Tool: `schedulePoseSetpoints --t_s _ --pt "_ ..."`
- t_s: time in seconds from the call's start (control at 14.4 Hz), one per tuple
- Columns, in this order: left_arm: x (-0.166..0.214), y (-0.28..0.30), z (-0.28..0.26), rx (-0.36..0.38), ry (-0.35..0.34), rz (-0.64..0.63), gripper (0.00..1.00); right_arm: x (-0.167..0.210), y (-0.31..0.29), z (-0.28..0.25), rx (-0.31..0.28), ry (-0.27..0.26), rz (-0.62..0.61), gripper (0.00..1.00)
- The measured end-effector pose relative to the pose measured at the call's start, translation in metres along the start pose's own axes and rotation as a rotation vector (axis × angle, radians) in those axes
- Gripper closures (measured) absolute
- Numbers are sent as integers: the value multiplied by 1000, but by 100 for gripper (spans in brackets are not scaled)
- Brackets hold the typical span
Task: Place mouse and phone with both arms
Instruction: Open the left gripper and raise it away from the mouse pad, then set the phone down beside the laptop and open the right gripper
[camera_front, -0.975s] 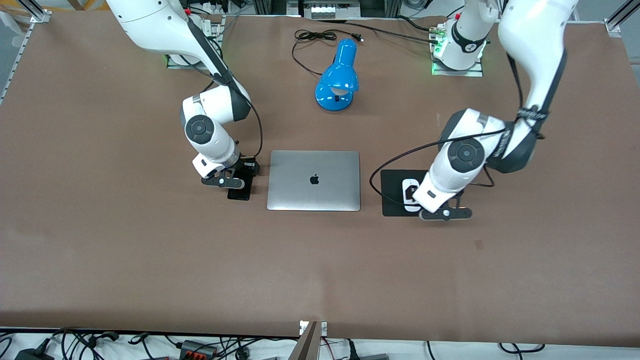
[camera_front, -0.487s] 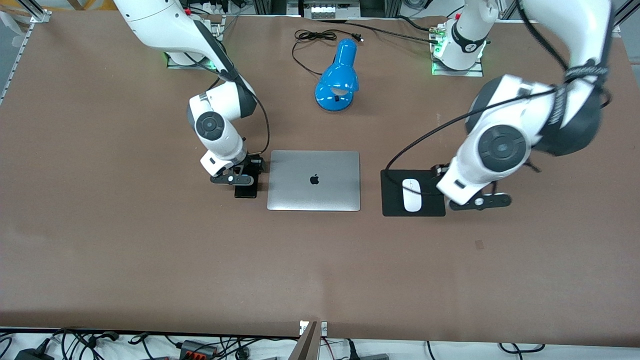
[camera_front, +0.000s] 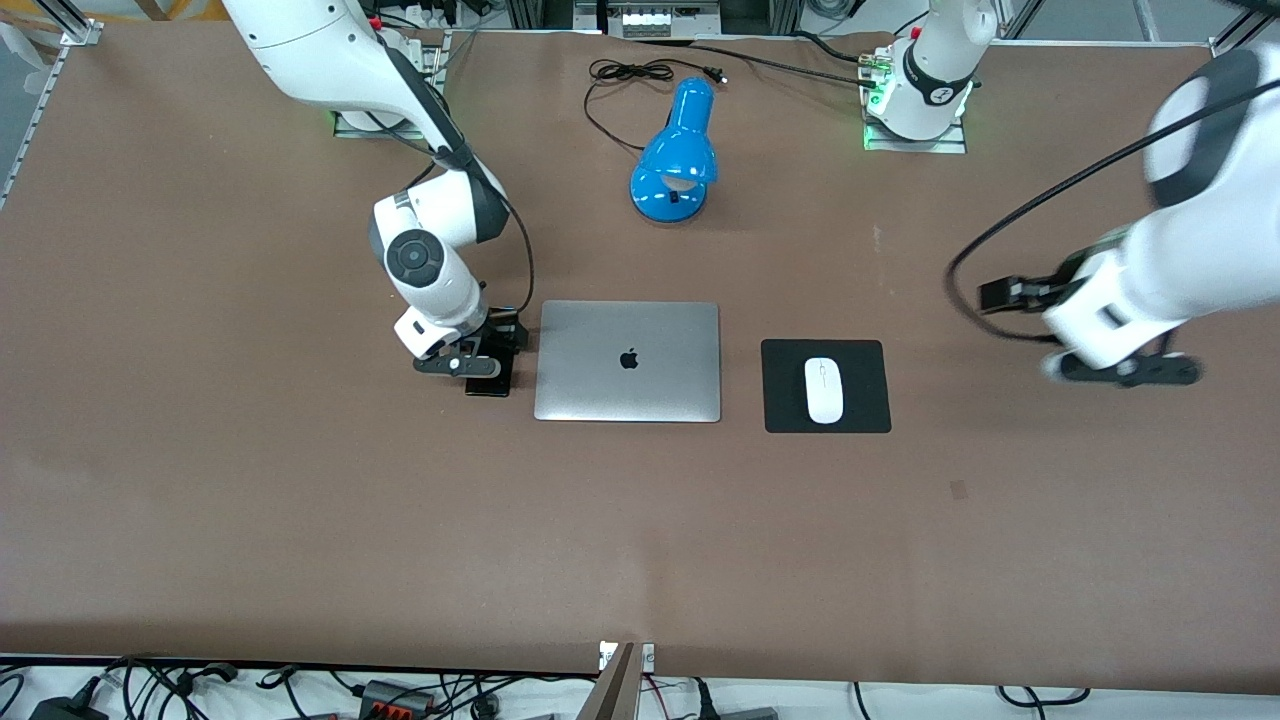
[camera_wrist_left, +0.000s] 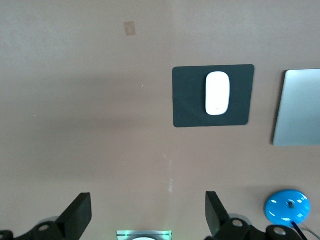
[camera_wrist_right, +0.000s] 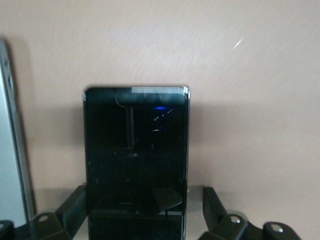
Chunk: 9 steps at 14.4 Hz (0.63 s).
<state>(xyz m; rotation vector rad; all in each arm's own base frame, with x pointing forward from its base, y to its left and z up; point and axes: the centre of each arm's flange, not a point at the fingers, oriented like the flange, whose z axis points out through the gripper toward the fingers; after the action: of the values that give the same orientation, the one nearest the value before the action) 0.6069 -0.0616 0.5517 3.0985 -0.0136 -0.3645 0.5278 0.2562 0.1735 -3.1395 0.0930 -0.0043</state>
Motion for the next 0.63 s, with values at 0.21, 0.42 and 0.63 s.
schedulePoseSetpoints --t_s 0.21,0.42,0.63 --pt "-41 -23 -24 -22 97 -9 0 39 5 -42 -43 -67 36 0" --pt "-67 -61 -33 -34 208 -72 0 79 10 -117 -72 -139 70 0" --pt "-76 -78 -32 -40 219 -95 0 102 31 -166 -70 -148 113 0"
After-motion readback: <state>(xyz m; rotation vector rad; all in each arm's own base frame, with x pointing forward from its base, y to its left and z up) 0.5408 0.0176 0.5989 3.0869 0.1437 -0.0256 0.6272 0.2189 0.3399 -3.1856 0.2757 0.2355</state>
